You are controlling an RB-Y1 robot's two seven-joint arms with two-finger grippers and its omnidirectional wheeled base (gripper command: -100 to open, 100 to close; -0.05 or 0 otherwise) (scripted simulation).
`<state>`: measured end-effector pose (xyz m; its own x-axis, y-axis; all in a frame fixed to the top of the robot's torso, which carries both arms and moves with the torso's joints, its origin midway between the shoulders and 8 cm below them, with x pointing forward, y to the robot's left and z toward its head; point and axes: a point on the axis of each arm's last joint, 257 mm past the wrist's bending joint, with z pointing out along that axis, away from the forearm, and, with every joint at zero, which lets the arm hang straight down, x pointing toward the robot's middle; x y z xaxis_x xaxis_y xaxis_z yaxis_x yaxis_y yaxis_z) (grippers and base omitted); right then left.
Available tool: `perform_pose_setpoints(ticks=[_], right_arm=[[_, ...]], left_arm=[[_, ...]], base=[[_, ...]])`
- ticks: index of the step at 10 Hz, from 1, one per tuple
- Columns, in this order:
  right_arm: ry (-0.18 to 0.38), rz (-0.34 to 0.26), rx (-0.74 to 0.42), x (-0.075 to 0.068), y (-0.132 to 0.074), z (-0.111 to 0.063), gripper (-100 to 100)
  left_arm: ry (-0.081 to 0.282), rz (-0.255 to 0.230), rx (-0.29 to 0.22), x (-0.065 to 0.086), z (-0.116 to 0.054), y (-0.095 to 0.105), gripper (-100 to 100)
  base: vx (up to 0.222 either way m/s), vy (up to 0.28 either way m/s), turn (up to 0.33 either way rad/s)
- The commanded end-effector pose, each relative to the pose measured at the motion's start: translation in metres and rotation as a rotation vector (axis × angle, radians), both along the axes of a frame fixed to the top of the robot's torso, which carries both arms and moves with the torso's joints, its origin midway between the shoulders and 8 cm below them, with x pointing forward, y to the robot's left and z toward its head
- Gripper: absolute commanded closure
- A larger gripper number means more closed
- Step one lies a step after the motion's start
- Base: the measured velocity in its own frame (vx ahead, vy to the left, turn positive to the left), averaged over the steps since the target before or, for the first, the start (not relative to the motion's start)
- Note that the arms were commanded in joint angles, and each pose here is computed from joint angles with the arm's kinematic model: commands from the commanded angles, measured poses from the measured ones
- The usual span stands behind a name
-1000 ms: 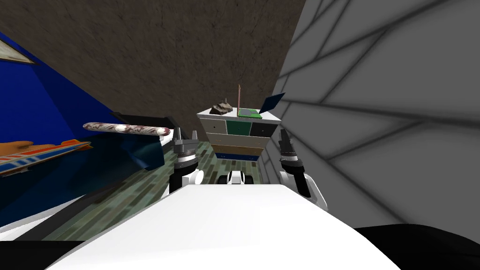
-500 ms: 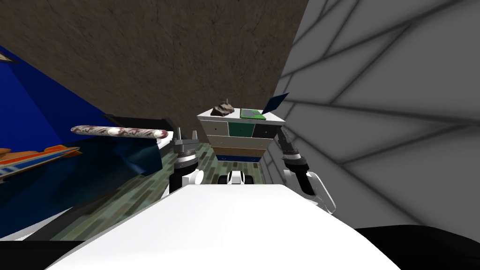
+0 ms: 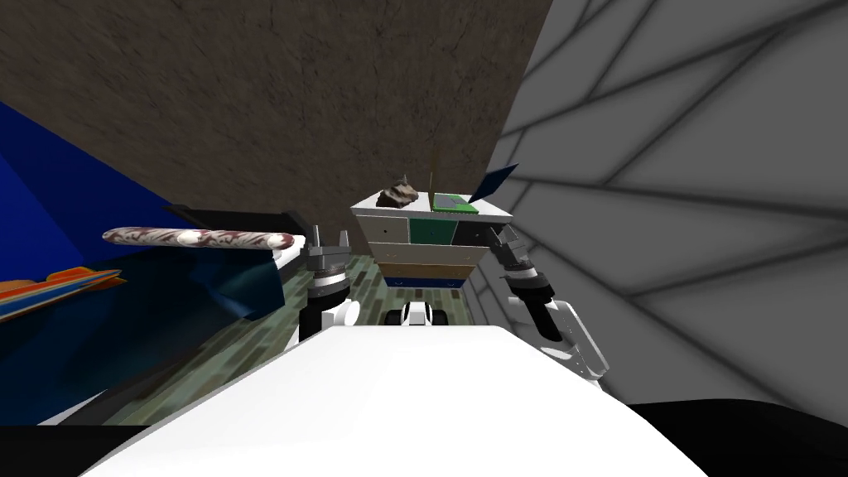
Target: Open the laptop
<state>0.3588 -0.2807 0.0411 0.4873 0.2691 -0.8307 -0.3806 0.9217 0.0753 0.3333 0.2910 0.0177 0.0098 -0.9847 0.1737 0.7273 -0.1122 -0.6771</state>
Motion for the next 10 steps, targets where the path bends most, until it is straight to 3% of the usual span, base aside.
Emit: perform_pose_setpoints(ticks=[1, 4, 5, 6, 7, 8, 9, 10], right_arm=[[-0.03, -0.074, -0.165, 0.004, -0.002, 0.003, -100], [-0.049, -0.124, -0.277, 0.007, -0.003, 0.004, -100], [-0.069, -0.167, -0.371, 0.01, -0.006, 0.006, -100], [-0.068, -0.17, -0.378, 0.01, -0.006, 0.005, -100], [-0.089, -0.214, -0.473, 0.013, -0.01, 0.008, -100], [-0.089, -0.217, -0.479, 0.013, -0.01, 0.007, -100], [-0.11, -0.262, -0.574, 0.017, -0.014, 0.01, -100], [-0.11, -0.265, -0.581, 0.017, -0.014, 0.009, -100]], left_arm=[[0.0, 0.0, 0.0, 0.0, 0.0, 0.0, 0], [0.0, 0.0, 0.0, 0.0, 0.0, 0.0, 0], [0.0, 0.0, 0.0, 0.0, 0.0, 0.0, 0], [0.0, 0.0, 0.0, 0.0, 0.0, 0.0, 0], [0.0, 0.0, 0.0, 0.0, 0.0, 0.0, 0], [0.0, 0.0, 0.0, 0.0, 0.0, 0.0, 0], [0.0, 0.0, 0.0, 0.0, 0.0, 0.0, 0], [0.0, 0.0, 0.0, 0.0, 0.0, 0.0, 0]], base=[[0.075, 0.113, -0.032], [0.058, 0.091, -0.035], [0.067, 0.113, -0.051], [0.051, 0.098, -0.032], [0.049, 0.102, -0.039], [0.048, 0.091, -0.035], [0.056, 0.111, -0.052], [0.054, 0.092, -0.032]])
